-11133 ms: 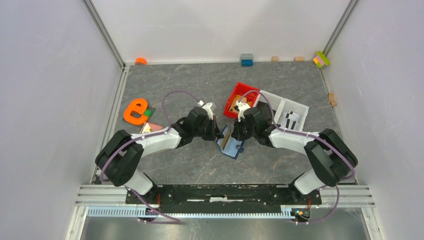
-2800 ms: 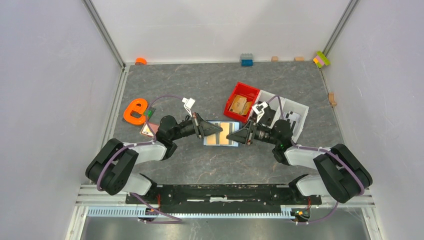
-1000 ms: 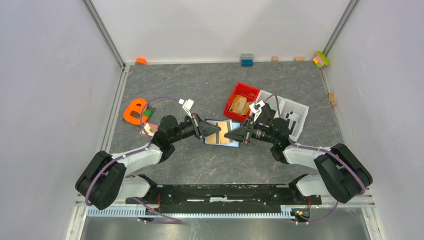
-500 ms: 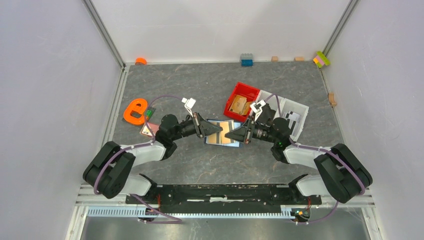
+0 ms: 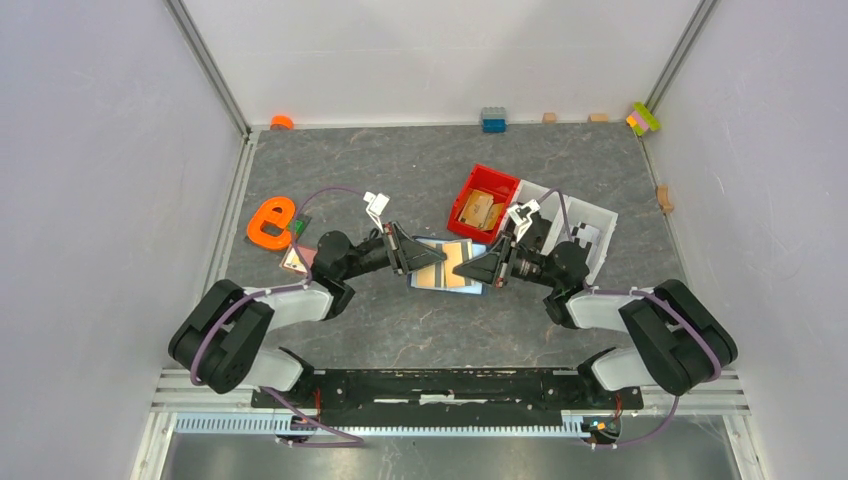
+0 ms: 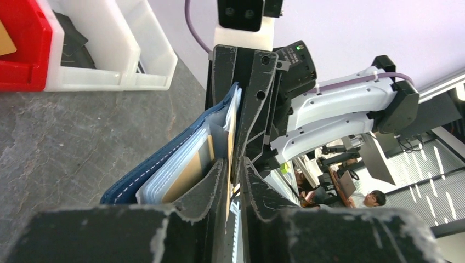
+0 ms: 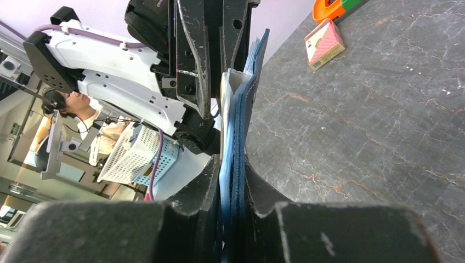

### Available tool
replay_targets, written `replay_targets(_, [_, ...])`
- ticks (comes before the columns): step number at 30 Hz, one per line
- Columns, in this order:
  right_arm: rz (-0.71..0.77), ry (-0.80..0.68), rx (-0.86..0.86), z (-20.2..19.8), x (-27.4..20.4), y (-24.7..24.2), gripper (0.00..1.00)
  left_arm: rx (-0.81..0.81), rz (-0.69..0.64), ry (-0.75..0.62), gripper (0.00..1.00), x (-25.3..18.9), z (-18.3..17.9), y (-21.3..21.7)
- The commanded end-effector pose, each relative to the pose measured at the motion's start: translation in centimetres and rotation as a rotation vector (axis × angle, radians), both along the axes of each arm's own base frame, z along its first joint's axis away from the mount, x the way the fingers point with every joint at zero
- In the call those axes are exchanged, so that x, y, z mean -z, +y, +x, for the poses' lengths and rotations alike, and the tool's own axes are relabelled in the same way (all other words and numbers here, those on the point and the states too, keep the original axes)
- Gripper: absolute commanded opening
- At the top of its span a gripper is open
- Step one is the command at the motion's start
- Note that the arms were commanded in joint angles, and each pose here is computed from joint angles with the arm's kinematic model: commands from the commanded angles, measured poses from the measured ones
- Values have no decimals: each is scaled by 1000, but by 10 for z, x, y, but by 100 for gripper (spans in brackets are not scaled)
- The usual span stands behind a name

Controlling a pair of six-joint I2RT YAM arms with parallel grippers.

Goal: Take the credit cards out of the card holder
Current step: Remove the credit card from the card holder.

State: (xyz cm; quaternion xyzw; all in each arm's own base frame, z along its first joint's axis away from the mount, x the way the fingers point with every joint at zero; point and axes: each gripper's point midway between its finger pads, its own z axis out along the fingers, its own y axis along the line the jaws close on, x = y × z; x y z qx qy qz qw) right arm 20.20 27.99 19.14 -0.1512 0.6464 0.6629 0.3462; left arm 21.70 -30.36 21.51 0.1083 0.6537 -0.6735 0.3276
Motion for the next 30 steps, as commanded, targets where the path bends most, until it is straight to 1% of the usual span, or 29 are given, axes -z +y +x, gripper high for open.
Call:
replay_targets(1, [75, -73, -29, -8, -22, -2, 0, 35, -68, -55, 19, -21, -6, 1])
replay_targets(3, [75, -73, -30, -8, -22, -2, 0, 29, -58, -46, 12, -18, -4, 0])
replay_targets(5, [75, -73, -31, -8, -22, -2, 0, 25, -49, -39, 10, -16, -2, 0])
replay_targets(6, [75, -72, -32, -8, -22, -2, 0, 25, -45, -37, 11, -15, -2, -1])
replay_targets(8, [73, -71, -33, -8, -21, -2, 0, 25, -34, -29, 19, -13, -1, -2])
replay_targets(9, [74, -72, -33, -8, -21, -1, 0, 31, -33, -28, 22, -13, -1, -3])
replay_targets(12, [72, -73, -35, -7, -21, -1, 0, 33, -22, -19, 23, -10, -1, -5])
replay_targets(13, [73, -71, -37, -8, -21, -1, 0, 37, -18, -19, 22, -9, -1, -6])
replay_targets(14, [73, -71, -37, -8, -21, -1, 0, 38, -16, -19, 19, -9, -1, -6])
replay_targets(16, [73, -70, -40, -8, -21, -1, 0, 37, -16, -22, 5, -9, -1, -6])
replay_targets(17, [74, -73, -37, -8, -21, -1, 0, 36, -17, -24, 2, -10, -1, -6])
replay_targets(30, [88, -83, 18, -2, -25, -16, 3, -46, -8, -29, 2, -10, 7, 10])
